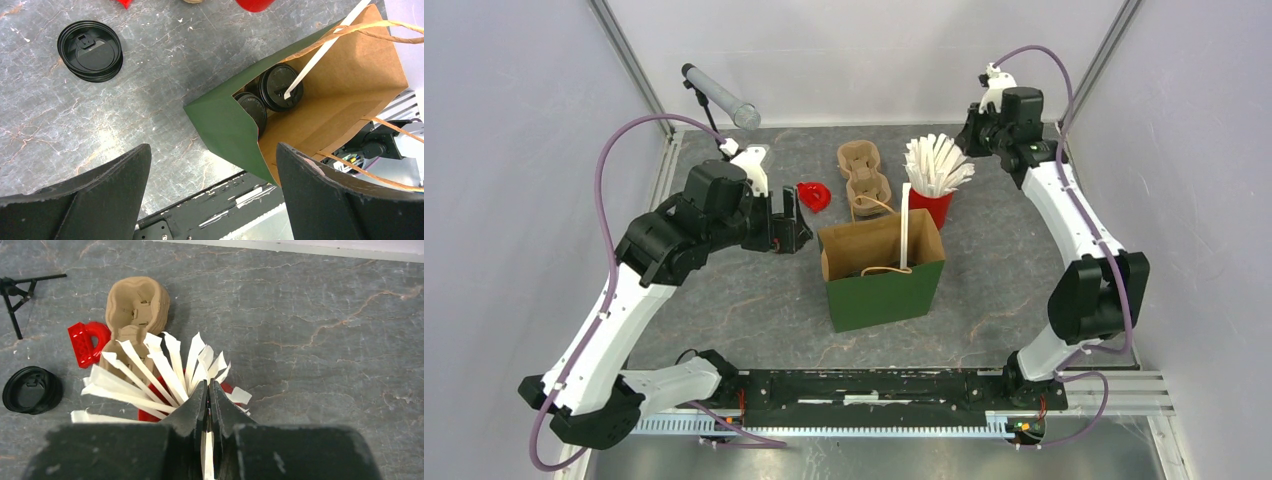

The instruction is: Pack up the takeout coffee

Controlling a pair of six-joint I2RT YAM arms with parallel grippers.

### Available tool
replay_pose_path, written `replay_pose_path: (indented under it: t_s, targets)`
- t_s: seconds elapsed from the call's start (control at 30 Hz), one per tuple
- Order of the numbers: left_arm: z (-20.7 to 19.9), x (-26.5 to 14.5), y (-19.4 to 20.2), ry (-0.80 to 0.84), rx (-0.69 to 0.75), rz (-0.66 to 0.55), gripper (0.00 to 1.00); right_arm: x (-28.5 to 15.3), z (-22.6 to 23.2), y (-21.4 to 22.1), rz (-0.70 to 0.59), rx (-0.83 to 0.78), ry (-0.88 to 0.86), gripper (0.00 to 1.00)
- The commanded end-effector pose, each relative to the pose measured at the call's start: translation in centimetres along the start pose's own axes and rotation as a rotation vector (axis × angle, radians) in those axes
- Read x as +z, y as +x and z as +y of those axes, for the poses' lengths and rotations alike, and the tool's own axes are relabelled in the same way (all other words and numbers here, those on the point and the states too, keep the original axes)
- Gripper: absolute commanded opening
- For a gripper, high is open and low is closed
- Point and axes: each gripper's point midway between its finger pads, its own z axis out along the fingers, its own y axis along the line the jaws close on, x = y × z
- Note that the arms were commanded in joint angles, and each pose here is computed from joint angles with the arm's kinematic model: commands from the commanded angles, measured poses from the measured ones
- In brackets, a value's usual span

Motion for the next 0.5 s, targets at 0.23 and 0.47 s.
replay_pose_path:
  t_s: [0.23,0.47]
  targets:
    - [-0.6,-0.5,-1.4,0.021,0.018,-0.035,1.00,1.4,1.8,0.0,-0.005,-0.068,-0.064,0.28]
    - [-0.3,-1.8,-1.2,0.023,0.022,-0.061,1.00,-3.4,1.9,-4.7,-0.052,-0.109,0.007,0.43]
